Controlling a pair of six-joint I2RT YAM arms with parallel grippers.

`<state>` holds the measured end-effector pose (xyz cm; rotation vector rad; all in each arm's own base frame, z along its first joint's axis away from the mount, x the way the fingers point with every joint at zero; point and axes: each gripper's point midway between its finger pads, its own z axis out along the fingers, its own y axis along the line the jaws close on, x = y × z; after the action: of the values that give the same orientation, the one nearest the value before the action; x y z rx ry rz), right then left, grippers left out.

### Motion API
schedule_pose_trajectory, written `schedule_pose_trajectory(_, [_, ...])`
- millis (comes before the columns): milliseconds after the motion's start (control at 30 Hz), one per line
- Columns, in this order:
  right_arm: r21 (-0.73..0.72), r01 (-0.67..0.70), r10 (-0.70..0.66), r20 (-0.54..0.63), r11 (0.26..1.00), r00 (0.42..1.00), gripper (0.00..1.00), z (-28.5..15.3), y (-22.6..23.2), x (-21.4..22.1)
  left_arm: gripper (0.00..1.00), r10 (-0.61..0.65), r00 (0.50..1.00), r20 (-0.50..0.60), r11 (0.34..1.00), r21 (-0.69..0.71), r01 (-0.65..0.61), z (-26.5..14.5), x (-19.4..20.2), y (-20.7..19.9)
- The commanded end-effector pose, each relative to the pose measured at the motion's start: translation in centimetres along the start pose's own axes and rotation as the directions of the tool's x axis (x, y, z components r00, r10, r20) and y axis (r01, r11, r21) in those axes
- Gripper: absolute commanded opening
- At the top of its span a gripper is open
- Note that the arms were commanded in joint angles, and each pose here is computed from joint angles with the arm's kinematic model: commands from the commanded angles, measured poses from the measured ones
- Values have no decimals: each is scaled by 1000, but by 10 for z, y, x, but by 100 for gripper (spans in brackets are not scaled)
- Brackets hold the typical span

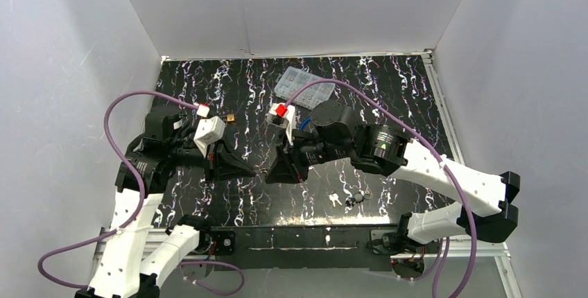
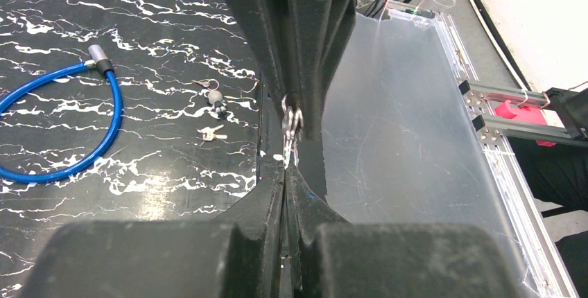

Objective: Unlock with the key

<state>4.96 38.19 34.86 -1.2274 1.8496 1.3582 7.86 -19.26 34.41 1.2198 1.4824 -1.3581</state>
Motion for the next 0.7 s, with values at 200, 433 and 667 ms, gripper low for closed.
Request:
schedule_pose_trajectory(200, [-44, 5, -1, 87, 999, 996, 1, -6, 14, -22, 0, 11, 1000, -4, 1000, -6, -11, -1, -4, -4])
schedule_pose_trajectory(433, [-36, -12, 16, 109, 999, 994, 1, -8, 12, -21, 19, -11, 1000, -18, 997, -82, 10, -2, -5, 10])
schedule_pose_trajectory(667, [-7, -37, 38, 221, 999, 975, 1, -12, 7, -35, 90, -13, 1000, 2, 988, -153, 13, -5, -14, 16])
